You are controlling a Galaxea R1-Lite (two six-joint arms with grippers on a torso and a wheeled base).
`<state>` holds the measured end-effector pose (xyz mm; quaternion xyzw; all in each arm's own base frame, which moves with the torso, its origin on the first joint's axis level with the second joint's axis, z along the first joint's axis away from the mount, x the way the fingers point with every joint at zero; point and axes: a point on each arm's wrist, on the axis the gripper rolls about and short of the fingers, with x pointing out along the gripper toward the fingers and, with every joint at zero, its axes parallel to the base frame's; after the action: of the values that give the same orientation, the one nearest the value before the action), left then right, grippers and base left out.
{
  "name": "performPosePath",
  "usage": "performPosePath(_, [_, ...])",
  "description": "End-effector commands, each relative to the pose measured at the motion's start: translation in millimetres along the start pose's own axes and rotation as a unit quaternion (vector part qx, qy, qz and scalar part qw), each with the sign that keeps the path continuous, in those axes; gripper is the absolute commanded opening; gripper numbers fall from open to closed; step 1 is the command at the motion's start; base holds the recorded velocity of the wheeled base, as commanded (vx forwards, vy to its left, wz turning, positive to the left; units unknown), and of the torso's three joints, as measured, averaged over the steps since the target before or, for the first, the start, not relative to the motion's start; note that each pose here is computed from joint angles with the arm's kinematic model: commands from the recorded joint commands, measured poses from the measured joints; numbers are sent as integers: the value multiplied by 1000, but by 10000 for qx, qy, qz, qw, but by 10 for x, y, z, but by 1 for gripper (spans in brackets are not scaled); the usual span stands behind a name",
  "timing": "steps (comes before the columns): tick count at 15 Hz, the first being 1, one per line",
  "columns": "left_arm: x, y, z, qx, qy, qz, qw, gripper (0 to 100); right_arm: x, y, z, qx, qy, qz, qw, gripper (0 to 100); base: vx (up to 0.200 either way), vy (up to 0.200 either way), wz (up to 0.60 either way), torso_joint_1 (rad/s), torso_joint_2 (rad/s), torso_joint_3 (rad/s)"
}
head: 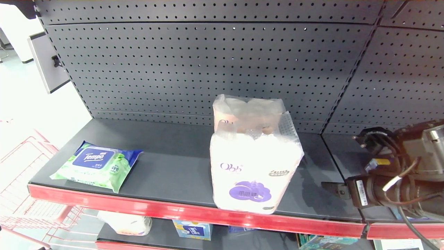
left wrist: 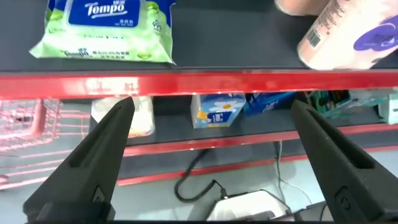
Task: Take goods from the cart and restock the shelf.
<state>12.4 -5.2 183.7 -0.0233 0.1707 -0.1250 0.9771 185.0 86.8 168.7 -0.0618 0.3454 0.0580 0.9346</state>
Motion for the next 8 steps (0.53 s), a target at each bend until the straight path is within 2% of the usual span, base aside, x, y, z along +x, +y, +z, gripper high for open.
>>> performPosePath(1, [-27,-5,-16,38,-71,0,10000,100,158,175,58,-84,179,160,9997,100,0,0,0,0,0,0])
performPosePath(4, [-34,-5,-14,39,-95,46,9999,100,211,349,57,-33,295,464,9985,100,0,0,0,0,0,0])
performPosePath(8, [-34,-5,-13,41,-103,45,9999,100,261,393,36,-19,419,559,9976,100,0,0,0,0,0,0])
